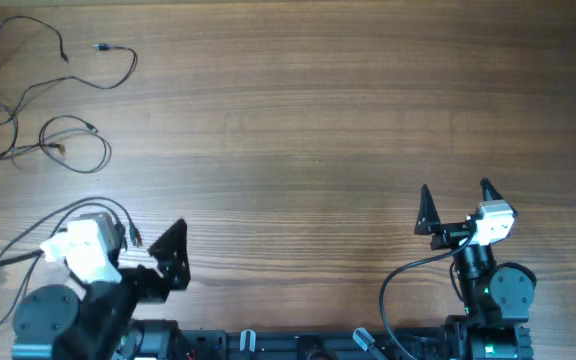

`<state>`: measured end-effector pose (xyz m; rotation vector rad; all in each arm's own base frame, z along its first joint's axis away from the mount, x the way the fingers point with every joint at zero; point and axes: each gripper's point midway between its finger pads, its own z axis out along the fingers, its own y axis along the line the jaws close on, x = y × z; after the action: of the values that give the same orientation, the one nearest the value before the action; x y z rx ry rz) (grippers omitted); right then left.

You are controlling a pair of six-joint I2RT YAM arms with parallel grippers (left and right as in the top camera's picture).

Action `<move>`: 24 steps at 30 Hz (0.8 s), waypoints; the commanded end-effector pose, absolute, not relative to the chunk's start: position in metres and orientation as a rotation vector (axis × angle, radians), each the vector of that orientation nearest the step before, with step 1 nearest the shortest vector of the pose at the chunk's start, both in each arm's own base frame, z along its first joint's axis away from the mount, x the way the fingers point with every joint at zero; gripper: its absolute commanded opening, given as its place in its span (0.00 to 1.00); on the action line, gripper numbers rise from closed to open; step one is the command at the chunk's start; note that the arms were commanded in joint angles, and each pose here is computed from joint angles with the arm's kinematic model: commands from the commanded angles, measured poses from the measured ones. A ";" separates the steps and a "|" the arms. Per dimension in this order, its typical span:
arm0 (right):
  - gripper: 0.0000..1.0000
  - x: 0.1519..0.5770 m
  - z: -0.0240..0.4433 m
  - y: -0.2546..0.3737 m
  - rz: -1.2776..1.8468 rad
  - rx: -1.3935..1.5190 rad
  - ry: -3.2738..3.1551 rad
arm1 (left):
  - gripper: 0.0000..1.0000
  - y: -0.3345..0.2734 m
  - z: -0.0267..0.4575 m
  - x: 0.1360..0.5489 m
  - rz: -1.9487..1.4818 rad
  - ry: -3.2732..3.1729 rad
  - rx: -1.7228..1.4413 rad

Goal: Untangle cables

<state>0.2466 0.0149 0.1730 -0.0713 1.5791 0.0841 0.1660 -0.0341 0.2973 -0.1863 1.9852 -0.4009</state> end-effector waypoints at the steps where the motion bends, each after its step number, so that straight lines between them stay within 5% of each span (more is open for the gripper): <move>1: 1.00 0.246 0.176 0.013 0.087 -0.046 1.565 | 1.00 -0.036 0.285 0.188 -0.357 1.850 -0.082; 9: 1.00 0.246 0.176 0.013 0.088 -0.047 1.565 | 1.00 -0.035 0.240 0.229 -0.332 1.559 -0.024; 24: 1.00 0.246 0.176 0.013 0.088 -0.046 1.565 | 1.00 -0.011 0.198 0.244 -0.251 1.508 -0.163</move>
<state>0.2466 0.0148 0.1730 -0.0704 1.5791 0.0838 0.2419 -0.0136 0.2080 -0.1450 1.5043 -0.2604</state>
